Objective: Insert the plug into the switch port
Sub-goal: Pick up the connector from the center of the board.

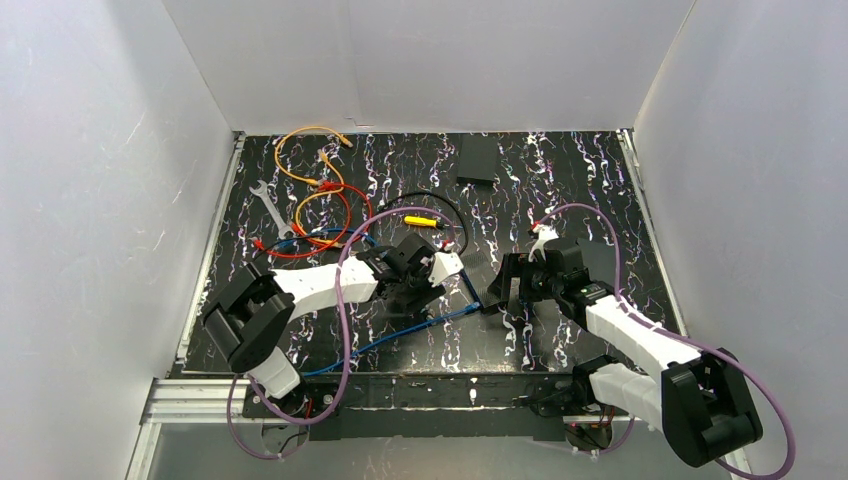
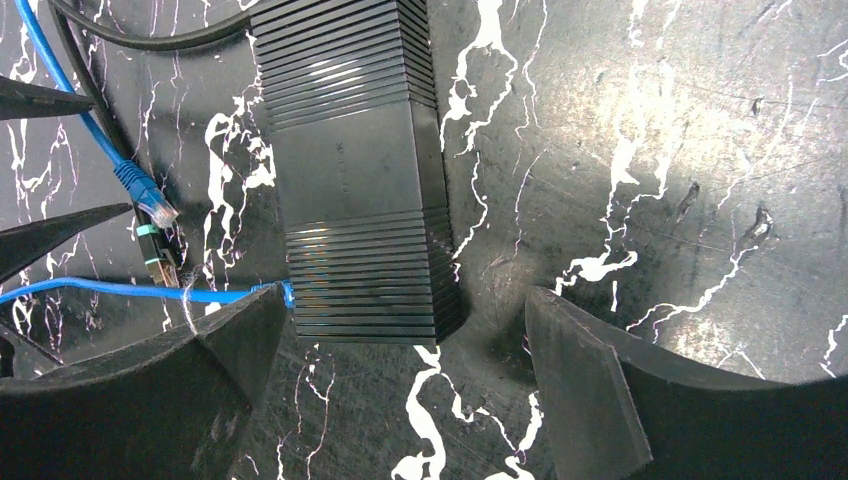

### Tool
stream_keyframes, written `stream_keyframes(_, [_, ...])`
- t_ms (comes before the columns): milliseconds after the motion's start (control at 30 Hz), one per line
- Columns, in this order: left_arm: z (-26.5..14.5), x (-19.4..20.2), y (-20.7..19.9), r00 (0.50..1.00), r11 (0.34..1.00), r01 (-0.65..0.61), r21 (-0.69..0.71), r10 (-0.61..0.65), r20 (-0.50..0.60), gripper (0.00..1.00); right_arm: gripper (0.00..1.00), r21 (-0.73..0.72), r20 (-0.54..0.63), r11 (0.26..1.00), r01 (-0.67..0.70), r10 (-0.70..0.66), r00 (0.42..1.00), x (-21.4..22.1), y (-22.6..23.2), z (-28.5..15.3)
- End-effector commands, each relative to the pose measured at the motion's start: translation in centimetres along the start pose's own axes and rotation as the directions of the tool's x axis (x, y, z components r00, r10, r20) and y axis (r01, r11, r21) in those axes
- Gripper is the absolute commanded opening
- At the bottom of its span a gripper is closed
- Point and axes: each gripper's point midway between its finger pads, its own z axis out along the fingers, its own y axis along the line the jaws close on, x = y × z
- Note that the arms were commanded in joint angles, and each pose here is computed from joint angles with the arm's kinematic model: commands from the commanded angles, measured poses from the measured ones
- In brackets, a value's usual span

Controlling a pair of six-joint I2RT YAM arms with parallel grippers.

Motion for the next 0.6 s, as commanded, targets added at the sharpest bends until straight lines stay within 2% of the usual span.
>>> stream_keyframes(0, [0.1, -1.3, 0.3, 1.000, 1.000, 0.005, 0.020, -0.006, 0.020, 0.55, 0.97, -0.021, 0.016, 1.000, 0.021, -0.021, 1.000, -0.4, 0.3, 0.3])
stream_keyframes(400, [2.0, 0.1, -0.3, 0.999, 0.999, 0.026, 0.041, -0.024, -0.044, 0.55, 0.97, -0.024, 0.026, 0.999, 0.026, -0.025, 0.999, -0.6, 0.3, 0.7])
stream_keyframes(567, [2.6, -0.9, -1.2, 0.998, 0.994, 0.057, 0.088, -0.056, -0.010, 0.56, 0.97, -0.023, 0.023, 0.999, 0.025, -0.025, 0.999, -0.5, 0.1, 1.0])
